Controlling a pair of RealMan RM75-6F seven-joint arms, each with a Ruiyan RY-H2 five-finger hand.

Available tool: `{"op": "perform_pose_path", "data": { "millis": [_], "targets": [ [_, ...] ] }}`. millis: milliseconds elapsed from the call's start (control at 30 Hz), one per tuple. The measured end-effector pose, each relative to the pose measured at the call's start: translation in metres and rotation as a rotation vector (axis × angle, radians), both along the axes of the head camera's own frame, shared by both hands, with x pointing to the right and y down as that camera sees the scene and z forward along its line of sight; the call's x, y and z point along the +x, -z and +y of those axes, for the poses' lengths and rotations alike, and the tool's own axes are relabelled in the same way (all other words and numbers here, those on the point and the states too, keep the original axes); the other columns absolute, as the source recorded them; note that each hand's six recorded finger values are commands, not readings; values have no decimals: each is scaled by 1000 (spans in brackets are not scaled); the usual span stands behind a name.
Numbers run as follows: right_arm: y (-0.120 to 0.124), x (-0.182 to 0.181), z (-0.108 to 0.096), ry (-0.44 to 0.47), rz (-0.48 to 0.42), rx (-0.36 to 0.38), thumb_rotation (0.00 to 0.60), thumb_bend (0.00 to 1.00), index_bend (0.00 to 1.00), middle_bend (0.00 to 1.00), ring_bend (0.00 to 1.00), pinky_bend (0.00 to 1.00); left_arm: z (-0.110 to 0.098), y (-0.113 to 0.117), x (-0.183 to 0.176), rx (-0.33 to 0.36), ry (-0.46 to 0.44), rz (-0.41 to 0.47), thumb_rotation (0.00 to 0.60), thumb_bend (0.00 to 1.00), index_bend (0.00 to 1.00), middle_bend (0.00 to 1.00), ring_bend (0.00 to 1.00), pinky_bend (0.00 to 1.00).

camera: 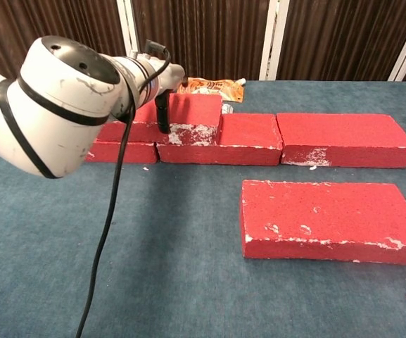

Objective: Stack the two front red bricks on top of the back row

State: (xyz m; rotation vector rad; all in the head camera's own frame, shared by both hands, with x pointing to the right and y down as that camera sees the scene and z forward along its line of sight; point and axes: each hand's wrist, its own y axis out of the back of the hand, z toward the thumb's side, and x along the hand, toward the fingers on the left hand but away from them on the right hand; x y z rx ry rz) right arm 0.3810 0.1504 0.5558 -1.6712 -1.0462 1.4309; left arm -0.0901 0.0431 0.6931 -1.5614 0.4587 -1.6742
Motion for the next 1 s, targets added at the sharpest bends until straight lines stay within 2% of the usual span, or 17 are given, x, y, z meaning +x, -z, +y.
{"op": "perform_pose_path", "data": {
  "millis": [267, 367, 567, 667, 833, 1000],
  "targets": [
    [-3, -1, 0, 4, -2, -6, 600, 0, 34, 77, 46, 0, 1, -1, -2, 1, 2, -10, 600, 233, 0, 1, 33, 218],
    [-3, -2, 0, 6, -2, -7, 600, 0, 34, 77, 46, 0, 2, -1, -1, -3, -3, -11, 600, 234, 0, 0, 2, 179],
    [-4, -2, 0, 6, -1, -4, 600, 0, 29, 77, 46, 0, 9, 7, 3, -13, -19, 17, 600, 233, 0, 0, 0, 156],
    [-2, 0, -1, 1, 0, 4, 600, 0, 28, 77, 46, 0, 14, 17, 3, -10, -17, 59, 600, 233, 0, 0, 0, 140],
    [0, 4, -1, -9, 3, 10, 600, 0, 27, 77, 46, 0, 21, 47, -6, 35, -21, 143, 600, 234, 0, 0, 0, 130],
    [-1, 2, 0, -1, 6, 8, 600, 0, 27, 77, 45, 0, 41, 81, -38, 86, -38, 212, 600, 238, 0, 0, 0, 111]
  ]
}}
